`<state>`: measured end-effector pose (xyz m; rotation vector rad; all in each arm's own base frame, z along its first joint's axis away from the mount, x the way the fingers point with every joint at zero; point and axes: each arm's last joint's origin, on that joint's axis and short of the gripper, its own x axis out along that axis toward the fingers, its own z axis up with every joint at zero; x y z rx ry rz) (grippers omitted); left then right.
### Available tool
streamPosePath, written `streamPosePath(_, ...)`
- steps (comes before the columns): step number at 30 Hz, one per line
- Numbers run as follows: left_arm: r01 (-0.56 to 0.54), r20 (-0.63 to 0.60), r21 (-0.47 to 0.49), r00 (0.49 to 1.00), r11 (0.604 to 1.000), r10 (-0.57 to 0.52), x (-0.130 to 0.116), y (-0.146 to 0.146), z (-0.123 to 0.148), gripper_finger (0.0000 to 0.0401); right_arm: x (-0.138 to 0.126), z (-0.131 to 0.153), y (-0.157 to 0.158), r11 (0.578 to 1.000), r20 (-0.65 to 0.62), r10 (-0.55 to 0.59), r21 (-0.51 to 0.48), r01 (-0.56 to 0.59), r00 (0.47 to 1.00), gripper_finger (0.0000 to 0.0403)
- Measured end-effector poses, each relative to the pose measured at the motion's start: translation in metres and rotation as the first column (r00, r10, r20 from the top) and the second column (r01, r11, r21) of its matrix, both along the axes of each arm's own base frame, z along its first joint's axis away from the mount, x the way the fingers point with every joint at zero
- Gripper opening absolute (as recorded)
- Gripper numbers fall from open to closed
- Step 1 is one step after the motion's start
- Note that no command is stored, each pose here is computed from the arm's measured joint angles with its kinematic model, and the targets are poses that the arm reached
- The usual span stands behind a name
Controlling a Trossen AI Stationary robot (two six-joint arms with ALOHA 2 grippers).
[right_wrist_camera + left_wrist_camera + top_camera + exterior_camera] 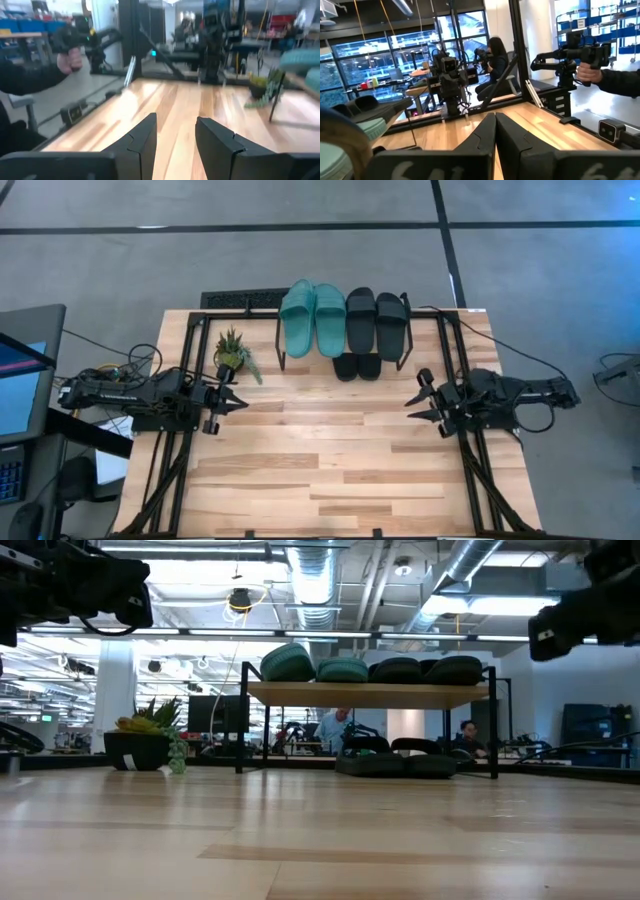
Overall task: Pick and place slides into the shelf
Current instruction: Return to Home Position
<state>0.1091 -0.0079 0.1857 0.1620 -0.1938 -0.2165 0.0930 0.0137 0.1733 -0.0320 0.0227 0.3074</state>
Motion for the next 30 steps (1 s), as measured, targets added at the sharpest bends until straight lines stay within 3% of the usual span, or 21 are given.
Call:
streamPosePath(7, 0.0, 0.012, 0.007, 1.0, 1.0, 0.0, -0.001, 0.0, 0.001, 0.0, 0.003, -0.001, 0.0, 0.999, 0.108, -0.001, -0.043, 0.006, 0.994, 0.0122)
streamPosePath(19, 0.042, 0.131, 0.127, 0.99, 0.991, -0.059, -0.004, -0.002, 0.009, 0.0, 0.003, -0.002, 0.0, 0.999, 0.108, -0.002, -0.043, 0.007, 0.994, 0.0122)
streamPosePath(26, -0.013, 0.15, 0.166, 0.989, 0.986, -0.012, -0.004, -0.001, 0.009, 0.0, 0.003, -0.002, 0.0, 0.999, 0.104, -0.001, -0.044, 0.006, 0.995, 0.0122)
streamPosePath(30, -0.001, 0.222, 0.227, 0.974, 0.974, -0.05, -0.006, -0.002, 0.015, 0.0, 0.003, -0.003, 0.0, 0.999, 0.101, -0.002, -0.044, 0.006, 0.995, 0.0122)
